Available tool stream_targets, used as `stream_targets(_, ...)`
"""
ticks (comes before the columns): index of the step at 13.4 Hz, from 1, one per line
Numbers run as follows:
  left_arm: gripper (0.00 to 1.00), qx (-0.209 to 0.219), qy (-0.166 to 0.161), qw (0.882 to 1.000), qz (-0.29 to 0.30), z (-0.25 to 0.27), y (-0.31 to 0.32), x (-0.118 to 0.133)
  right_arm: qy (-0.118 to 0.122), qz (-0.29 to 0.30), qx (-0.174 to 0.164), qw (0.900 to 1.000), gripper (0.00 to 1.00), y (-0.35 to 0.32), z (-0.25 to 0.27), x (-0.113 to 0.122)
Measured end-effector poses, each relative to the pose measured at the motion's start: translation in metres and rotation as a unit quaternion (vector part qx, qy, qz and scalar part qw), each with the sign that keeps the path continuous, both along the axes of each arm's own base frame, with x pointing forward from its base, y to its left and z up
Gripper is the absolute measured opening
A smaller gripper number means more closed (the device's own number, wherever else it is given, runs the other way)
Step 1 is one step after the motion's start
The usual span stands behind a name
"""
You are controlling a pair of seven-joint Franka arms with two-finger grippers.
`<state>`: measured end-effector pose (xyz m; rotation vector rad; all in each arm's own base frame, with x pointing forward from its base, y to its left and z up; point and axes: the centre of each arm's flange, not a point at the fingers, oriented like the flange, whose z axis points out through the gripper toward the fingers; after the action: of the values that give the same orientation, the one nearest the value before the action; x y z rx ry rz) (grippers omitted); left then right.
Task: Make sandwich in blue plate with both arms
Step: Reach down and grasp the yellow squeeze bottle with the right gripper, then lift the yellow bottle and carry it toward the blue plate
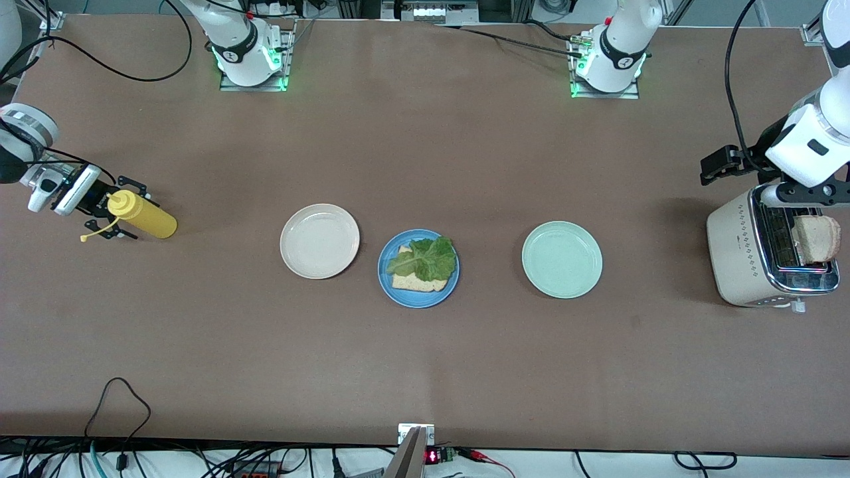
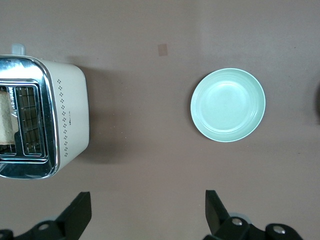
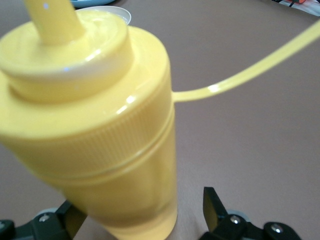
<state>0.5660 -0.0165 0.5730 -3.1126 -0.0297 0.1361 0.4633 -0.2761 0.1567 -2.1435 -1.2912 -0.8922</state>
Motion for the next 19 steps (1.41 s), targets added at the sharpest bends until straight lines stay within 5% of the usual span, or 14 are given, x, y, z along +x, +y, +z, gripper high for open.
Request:
stream_targets(9,1.0,0.0,0.0,1.0,0.003,0.0,0.003,0.0,0.0,0.017,0.022,1.0,0.93,0.031,-0.018,0.016)
stream_targets(12,1.0,0.001,0.0,1.0,0.009,0.0,0.01,0.0,-0.007,0.025,0.01,1.0,0.64,0.042,-0.017,0.027)
stream_targets(16,1.0,-0.002,0.008,0.998,0.059,-0.019,0.09,0.013,-0.024,0.051,-0.025,0.998,0.57,0.071,-0.007,0.056)
stream_targets(19,1.0,-0.017,0.023,0.999,0.038,-0.054,0.169,0.029,-0.02,0.063,-0.071,0.995,0.57,0.115,0.033,0.091)
